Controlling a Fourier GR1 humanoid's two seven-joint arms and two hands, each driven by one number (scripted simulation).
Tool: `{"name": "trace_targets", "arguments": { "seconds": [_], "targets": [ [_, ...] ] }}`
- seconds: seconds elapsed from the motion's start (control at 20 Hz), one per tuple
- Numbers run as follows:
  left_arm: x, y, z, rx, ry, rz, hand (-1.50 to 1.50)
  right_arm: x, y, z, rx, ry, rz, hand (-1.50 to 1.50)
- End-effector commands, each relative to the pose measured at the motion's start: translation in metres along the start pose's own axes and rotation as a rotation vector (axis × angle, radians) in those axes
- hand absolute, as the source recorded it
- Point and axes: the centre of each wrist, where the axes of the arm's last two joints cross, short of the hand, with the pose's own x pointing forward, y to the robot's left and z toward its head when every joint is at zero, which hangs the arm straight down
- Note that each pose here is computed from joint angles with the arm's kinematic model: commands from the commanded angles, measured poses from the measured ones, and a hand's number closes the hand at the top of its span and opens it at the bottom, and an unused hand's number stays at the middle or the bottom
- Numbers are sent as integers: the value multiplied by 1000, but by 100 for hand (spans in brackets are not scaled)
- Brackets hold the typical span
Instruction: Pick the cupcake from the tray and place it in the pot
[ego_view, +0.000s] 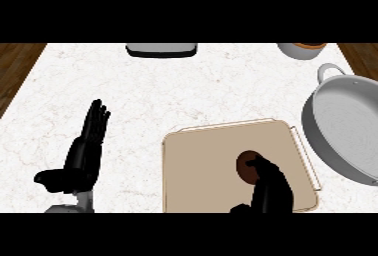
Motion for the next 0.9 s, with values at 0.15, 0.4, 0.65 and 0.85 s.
{"name": "trace_targets", "arguments": {
  "seconds": [0.15, 0.4, 0.65, 0.85],
  "targets": [
    [5, 8, 6, 3, -7, -12, 0, 0, 21, -15, -125, -57, 80, 150],
    [8, -5, -6, 16, 8, -1, 0, 1, 1, -2, -193, -82, 107, 150],
    [8, -4, -4, -22, -29, 21, 0, -13, -27, -106, -180, 454, 31, 150],
    [12, -6, -8, -25, -49, 25, 0, -26, -44, -144, -191, 673, 17, 150]
  ]
}}
